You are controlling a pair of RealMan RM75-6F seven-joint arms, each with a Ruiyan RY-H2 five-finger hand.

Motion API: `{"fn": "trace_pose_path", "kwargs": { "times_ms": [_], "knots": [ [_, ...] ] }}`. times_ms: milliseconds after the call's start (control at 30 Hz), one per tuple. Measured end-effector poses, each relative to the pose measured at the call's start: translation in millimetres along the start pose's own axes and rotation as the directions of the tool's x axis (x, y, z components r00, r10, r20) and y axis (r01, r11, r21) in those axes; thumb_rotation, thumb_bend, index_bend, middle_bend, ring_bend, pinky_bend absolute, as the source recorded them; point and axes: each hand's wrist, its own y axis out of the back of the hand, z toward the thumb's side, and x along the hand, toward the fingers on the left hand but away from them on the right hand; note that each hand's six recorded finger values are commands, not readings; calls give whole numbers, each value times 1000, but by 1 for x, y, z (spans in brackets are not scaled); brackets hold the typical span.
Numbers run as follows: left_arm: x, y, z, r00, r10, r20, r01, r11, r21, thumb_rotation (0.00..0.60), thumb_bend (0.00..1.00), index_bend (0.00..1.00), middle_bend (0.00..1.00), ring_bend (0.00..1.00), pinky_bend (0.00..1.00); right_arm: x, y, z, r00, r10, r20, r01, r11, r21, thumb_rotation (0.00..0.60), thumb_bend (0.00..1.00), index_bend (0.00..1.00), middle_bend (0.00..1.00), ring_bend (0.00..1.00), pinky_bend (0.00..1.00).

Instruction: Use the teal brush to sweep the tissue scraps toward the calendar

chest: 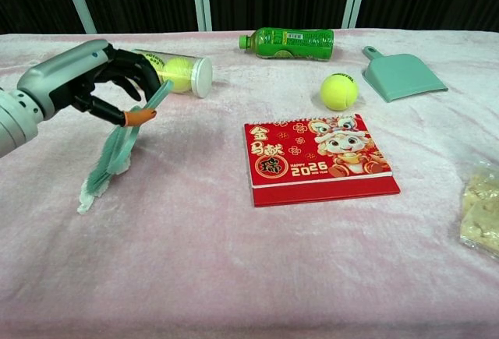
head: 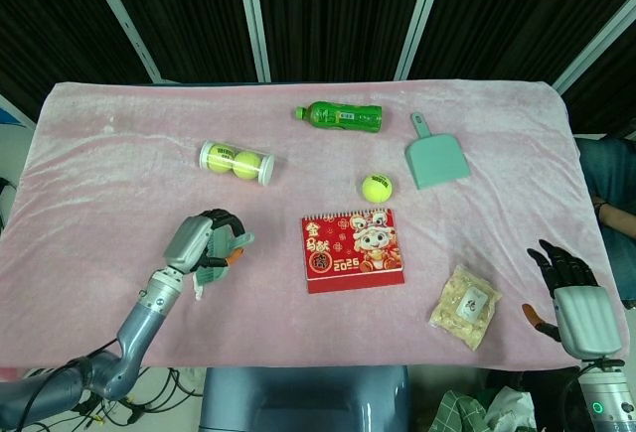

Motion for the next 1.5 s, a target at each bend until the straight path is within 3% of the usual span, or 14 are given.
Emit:
{"fn": "trace_pose_path", "kwargs": {
  "times_ms": [233, 500, 667, 833, 933, 1100, 1500],
  "knots": [
    [15, 3, 39, 983, 92, 158, -67, 985, -158, 600, 401, 626, 639, 312, 362, 0, 0, 0, 1000, -1, 2, 1, 1000, 0, 600, 146, 176, 87, 123, 176],
    [13, 14, 65, 956, 165, 241, -83, 945, -316, 600, 402, 640, 660, 312, 362, 0, 0, -1, 1000, -1, 5, 1, 1000, 2, 600, 148, 177, 87, 123, 176],
    [9, 32, 59, 956, 152, 252, -100, 973, -206, 600, 402, 641, 660, 312, 356, 0, 0, 0, 1000, -5, 6, 5, 1000, 4, 600, 148, 178, 87, 123, 176],
    [-1, 54, 24, 988, 52, 144, -52, 999, -5, 600, 402, 642, 657, 322, 374, 0, 0, 0, 1000, -5, 9, 5, 1000, 5, 600, 149, 178, 87, 123, 176],
    [-8, 53, 10, 996, 21, 88, -19, 1000, -20, 600, 402, 647, 655, 324, 382, 1, 0, 0, 1000, -6, 11, 6, 1000, 7, 600, 148, 178, 87, 123, 176],
    [-16, 33, -2, 998, -4, 68, 9, 997, -78, 600, 402, 649, 659, 324, 382, 1, 0, -1, 1000, -9, 16, 9, 1000, 6, 600, 148, 178, 87, 123, 176],
    [-16, 3, -4, 994, -31, 103, 39, 996, -77, 600, 402, 651, 663, 324, 381, 1, 0, -1, 1000, -8, 17, 8, 1000, -1, 600, 148, 178, 87, 123, 176]
  ]
}}
